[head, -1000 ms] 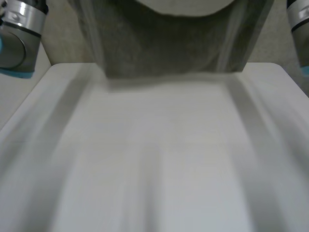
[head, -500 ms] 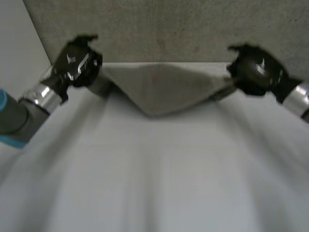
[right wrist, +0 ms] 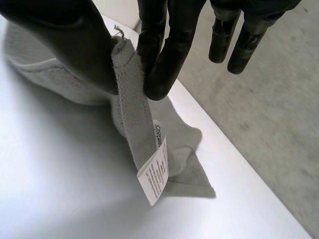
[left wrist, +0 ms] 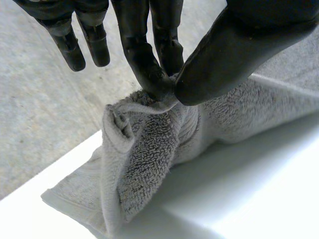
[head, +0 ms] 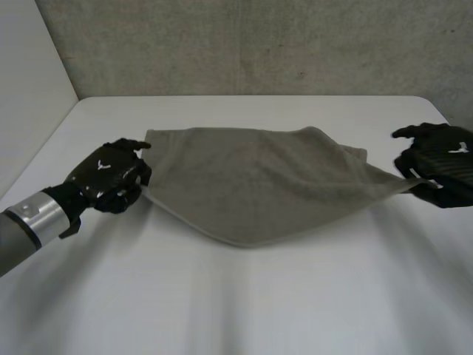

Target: Fold the towel.

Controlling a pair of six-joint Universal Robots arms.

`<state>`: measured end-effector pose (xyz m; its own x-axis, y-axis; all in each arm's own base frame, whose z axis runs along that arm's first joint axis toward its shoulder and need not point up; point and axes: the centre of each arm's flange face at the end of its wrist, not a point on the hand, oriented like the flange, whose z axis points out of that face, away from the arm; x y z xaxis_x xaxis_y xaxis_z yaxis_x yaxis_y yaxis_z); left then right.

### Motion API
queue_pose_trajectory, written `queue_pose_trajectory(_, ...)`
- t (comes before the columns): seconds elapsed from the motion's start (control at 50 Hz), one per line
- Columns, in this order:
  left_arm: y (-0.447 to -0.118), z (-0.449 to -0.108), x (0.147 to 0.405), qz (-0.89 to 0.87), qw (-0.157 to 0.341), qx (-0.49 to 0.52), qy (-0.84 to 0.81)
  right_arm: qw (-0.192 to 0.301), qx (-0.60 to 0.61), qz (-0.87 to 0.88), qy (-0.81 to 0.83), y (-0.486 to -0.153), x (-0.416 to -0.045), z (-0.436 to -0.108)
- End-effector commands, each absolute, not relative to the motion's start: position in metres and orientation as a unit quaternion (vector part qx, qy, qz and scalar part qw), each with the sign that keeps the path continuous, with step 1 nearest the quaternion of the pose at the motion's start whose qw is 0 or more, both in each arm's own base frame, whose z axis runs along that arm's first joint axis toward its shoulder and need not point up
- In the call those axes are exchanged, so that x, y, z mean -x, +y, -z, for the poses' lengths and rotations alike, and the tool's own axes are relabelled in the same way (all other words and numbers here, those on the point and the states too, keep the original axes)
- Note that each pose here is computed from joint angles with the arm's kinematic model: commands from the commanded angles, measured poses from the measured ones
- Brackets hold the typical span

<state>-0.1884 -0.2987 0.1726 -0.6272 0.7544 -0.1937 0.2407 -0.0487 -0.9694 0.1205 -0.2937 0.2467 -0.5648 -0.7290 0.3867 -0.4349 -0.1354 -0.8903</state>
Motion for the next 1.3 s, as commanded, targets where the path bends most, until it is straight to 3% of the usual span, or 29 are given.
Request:
queue_pose_trajectory(0.02, -0.264, -0.186, 0.189, -0.586, 0.187, 0.368, -0.697, 0.104, 0.395, 0.589, 0.697, -0.288, -0.094, -0.261)
queue_pose_trajectory(0.2, -0.234, -0.206, 0.189, -0.570, 0.163, 0.347, -0.727, 0.050, 0.356, 0.554, 0.751, -0.283, -0.078, -0.256)
queue_pose_trajectory(0.36, -0.213, -0.225, 0.184, -0.562, 0.159, 0.335, -0.739, 0.079, 0.369, 0.533, 0.757, -0.266, -0.089, -0.254)
queue_pose_trajectory(0.56, -0.250, -0.255, 0.144, -0.600, 0.098, 0.285, -0.741, 0.120, 0.448, 0.478, 0.746, -0.238, -0.110, -0.246)
queue_pose_trajectory(0.68, -0.263, -0.239, 0.142, -0.577, 0.110, 0.282, -0.758, 0.139, 0.466, 0.470, 0.737, -0.237, -0.120, -0.240)
queue_pose_trajectory(0.84, -0.292, -0.213, 0.148, -0.543, 0.141, 0.288, -0.776, 0.121, 0.478, 0.492, 0.717, -0.268, -0.131, -0.235)
queue_pose_trajectory(0.96, -0.314, -0.191, 0.181, -0.523, 0.172, 0.328, -0.767, 0.035, 0.492, 0.489, 0.719, -0.302, -0.145, -0.220)
queue_pose_trajectory(1.1, -0.343, -0.183, 0.193, -0.548, 0.148, 0.335, -0.752, -0.005, 0.463, 0.544, 0.700, -0.341, -0.180, -0.214)
queue_pose_trajectory(1.3, -0.383, -0.184, 0.212, -0.623, 0.142, 0.301, -0.708, -0.032, 0.360, 0.636, 0.682, -0.386, -0.181, -0.212)
